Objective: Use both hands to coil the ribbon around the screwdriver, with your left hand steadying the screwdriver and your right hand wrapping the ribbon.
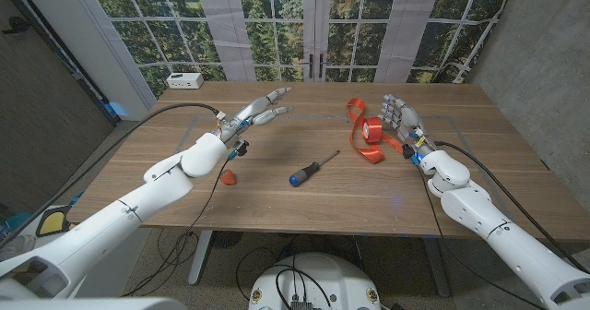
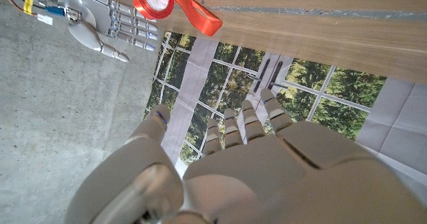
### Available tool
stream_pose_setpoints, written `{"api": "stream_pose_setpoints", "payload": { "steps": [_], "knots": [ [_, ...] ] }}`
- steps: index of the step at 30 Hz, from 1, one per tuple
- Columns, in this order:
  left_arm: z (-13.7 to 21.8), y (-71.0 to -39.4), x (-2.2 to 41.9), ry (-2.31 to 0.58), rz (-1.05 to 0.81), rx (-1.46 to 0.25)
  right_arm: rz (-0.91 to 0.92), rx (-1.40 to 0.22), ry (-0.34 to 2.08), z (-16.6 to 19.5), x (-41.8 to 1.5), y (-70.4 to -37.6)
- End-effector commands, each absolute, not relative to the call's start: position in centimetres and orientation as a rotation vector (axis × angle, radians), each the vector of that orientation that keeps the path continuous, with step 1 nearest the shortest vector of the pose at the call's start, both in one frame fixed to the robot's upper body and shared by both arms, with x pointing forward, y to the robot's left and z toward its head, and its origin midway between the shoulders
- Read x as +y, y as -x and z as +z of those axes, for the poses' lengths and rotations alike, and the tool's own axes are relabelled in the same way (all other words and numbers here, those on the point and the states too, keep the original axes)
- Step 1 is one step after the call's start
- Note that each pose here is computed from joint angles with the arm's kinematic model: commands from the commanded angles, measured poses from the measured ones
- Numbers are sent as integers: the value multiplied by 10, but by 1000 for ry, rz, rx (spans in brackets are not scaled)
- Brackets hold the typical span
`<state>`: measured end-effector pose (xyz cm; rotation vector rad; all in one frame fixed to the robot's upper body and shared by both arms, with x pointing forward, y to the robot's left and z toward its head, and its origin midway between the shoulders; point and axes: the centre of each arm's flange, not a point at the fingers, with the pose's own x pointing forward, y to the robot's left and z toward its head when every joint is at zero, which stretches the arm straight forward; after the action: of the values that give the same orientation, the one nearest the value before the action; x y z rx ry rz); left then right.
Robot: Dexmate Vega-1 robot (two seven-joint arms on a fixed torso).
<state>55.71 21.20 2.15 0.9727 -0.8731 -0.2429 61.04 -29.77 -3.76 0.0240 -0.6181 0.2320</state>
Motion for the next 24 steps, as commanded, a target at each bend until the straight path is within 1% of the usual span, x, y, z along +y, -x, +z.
{"api": "stream_pose_setpoints", "payload": {
  "steps": [1,13,16,19,20,24],
  "knots": [
    [23,-546,197,-1099,-271,-860,219,-625,-29,-42,-301,-602],
    [19,-533,187,-1239,-207,-829,221,-624,-29,-45,-302,-598],
    [18,-531,181,-1271,-196,-812,222,-632,-28,-45,-303,-595],
    [20,-529,174,-1357,-197,-760,219,-628,-32,-47,-304,-594],
    [19,-527,173,-1358,-172,-788,220,-630,-31,-48,-305,-593],
    [19,-521,167,-1400,-149,-789,218,-627,-33,-51,-307,-590]
  ]
}}
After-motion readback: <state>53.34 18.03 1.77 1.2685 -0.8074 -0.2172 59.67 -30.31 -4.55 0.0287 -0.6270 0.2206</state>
